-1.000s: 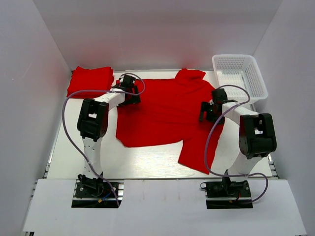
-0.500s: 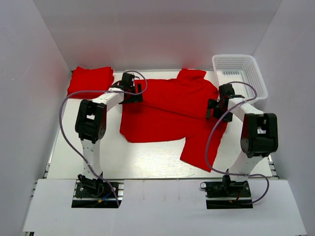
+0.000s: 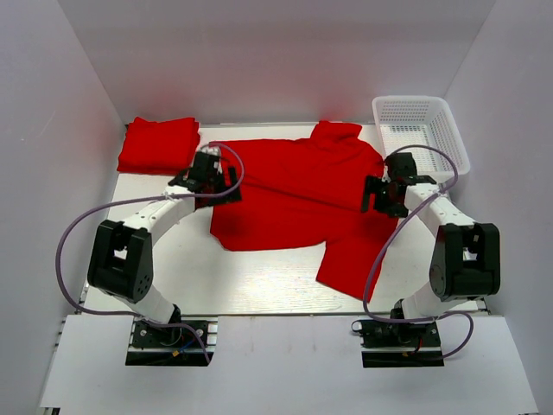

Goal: Fold and stack the t-shirts
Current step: Flatten out the tshirt

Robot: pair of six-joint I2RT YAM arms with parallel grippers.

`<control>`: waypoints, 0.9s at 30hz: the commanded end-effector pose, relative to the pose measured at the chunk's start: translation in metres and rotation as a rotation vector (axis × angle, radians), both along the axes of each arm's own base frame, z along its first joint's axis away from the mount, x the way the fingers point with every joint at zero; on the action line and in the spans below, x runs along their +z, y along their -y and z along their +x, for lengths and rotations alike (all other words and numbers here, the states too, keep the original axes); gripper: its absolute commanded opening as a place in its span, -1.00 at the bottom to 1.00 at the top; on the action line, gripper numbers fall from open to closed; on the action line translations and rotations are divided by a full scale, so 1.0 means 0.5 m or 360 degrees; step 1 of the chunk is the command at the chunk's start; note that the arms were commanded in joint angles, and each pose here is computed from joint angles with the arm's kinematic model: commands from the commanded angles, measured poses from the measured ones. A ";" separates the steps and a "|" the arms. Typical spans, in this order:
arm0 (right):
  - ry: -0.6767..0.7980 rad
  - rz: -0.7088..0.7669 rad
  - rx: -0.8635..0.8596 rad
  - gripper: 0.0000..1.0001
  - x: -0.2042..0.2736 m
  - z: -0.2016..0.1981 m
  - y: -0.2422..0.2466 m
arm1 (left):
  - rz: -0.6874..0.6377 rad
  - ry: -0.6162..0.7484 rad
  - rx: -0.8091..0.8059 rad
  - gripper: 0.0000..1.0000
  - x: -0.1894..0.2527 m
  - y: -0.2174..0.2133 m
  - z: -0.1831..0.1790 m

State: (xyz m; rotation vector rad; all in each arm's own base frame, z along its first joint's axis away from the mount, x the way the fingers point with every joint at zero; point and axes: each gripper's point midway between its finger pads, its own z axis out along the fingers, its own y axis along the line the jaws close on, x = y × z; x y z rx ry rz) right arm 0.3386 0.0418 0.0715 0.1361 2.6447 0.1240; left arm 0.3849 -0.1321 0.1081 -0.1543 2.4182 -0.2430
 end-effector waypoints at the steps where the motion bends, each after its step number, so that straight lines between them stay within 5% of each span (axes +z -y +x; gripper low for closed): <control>1: 0.0039 0.0063 0.0014 0.80 0.009 0.002 -0.019 | -0.0214 -0.0143 -0.0138 1.00 -0.046 0.054 -0.064; 11: -0.0037 0.0173 0.0121 0.80 -0.037 -0.022 -0.075 | -0.0237 -0.0371 -0.0098 1.00 -0.152 0.061 -0.169; 18: -0.0107 0.0206 0.0175 0.80 -0.062 -0.053 -0.106 | -0.0011 -0.0635 0.0170 1.00 -0.194 -0.034 -0.306; 27: -0.0276 0.0259 0.0292 0.80 -0.101 -0.151 -0.152 | 0.0016 -0.0592 0.0354 1.00 -0.159 -0.082 -0.359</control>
